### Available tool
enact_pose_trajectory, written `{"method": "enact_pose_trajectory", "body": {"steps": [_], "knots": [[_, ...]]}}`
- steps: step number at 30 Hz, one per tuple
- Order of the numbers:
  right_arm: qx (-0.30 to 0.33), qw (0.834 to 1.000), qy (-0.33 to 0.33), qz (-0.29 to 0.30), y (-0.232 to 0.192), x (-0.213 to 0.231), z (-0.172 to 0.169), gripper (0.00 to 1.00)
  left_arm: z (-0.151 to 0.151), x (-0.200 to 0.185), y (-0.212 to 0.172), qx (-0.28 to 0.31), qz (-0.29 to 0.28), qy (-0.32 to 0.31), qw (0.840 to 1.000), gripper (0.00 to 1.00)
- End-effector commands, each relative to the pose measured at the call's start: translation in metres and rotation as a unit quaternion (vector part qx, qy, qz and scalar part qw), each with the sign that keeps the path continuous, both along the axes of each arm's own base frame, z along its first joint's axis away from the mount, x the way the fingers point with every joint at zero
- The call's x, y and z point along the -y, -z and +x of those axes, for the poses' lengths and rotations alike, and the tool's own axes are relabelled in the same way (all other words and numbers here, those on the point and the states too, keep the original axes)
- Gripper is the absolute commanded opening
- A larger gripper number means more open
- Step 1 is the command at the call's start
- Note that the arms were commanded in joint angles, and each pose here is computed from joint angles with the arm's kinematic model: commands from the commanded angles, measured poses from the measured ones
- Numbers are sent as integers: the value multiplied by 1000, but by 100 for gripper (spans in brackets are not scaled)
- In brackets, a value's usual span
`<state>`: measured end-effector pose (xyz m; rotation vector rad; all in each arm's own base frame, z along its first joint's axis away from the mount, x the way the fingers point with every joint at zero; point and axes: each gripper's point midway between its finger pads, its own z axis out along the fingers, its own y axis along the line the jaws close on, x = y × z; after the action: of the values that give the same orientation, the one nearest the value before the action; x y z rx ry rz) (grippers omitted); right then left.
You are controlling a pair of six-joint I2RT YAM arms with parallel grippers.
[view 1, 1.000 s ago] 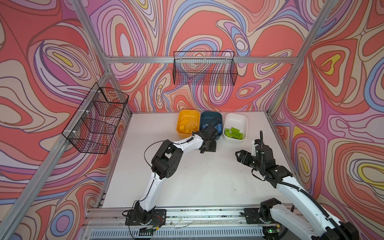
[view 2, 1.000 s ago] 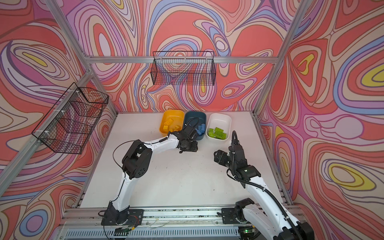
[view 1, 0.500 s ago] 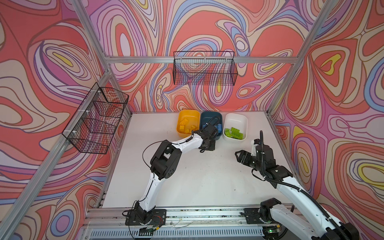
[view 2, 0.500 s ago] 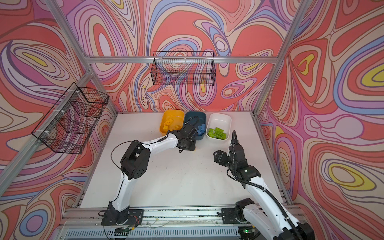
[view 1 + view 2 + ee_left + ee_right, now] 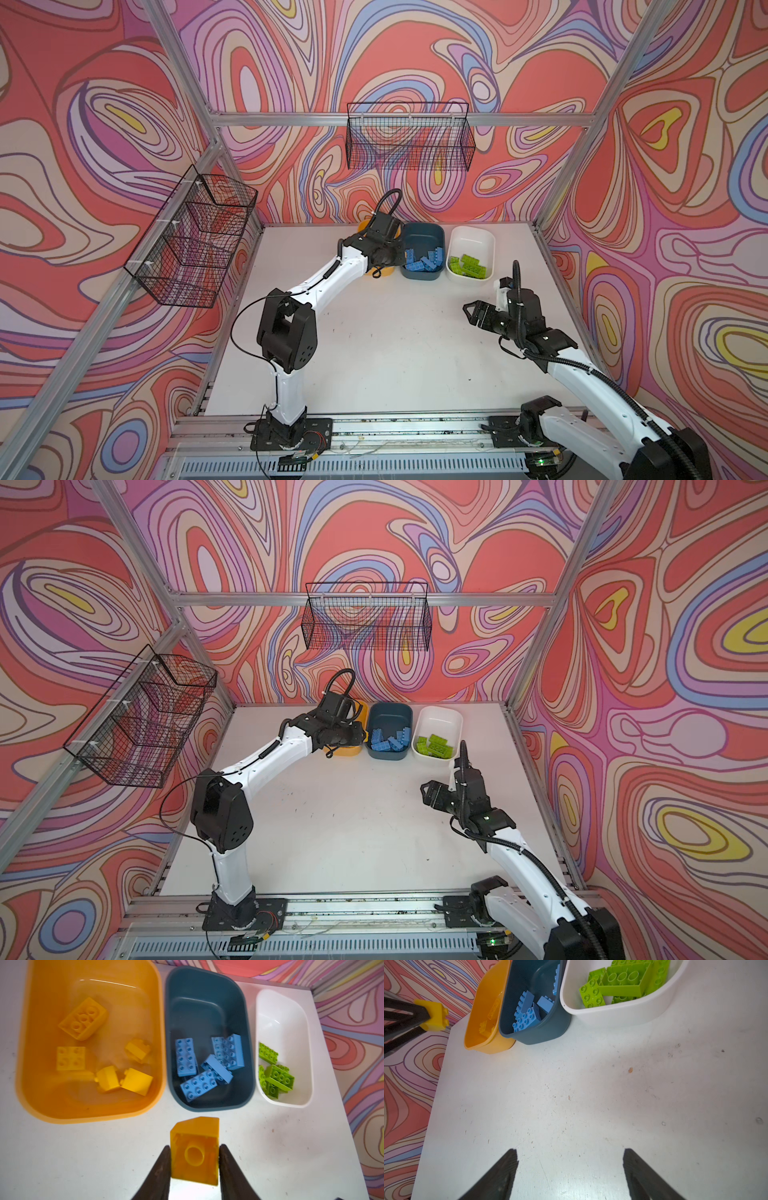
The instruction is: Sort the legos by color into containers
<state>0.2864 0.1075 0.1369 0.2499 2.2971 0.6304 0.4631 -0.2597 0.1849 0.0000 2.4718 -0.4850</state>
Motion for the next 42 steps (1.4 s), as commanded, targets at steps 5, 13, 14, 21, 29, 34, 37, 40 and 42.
{"method": "enact_pose_trajectory", "body": {"steps": [5, 13, 14, 21, 29, 34, 37, 40, 42], "knots": [[43, 999, -31, 8, -5, -6, -8, 87, 39, -29, 27, -39, 21, -21, 999, 38], [48, 998, -33, -3, -9, -3, -12, 88, 59, -39, 27, -30, 53, -34, 998, 42], [50, 998, -30, -6, -11, -1, -11, 89, 59, -41, 21, -24, 54, -36, 998, 44], [127, 990, 50, -41, -46, 26, 13, 94, 35, -64, -44, 60, 54, -49, 996, 68], [208, 959, 152, -117, -60, 62, 51, 98, -38, -140, -72, 137, 125, -108, 977, 89], [253, 924, 214, -192, -49, 92, 60, 98, -86, -203, -48, 140, 175, -186, 957, 100], [261, 904, 231, -248, -41, 103, 66, 98, -102, -233, -19, 115, 205, -226, 945, 100], [251, 888, 239, -302, -27, 111, 77, 98, -102, -250, 10, 116, 251, -238, 931, 100], [250, 883, 238, -317, -19, 111, 85, 98, -96, -256, 26, 123, 259, -237, 928, 100]]}}
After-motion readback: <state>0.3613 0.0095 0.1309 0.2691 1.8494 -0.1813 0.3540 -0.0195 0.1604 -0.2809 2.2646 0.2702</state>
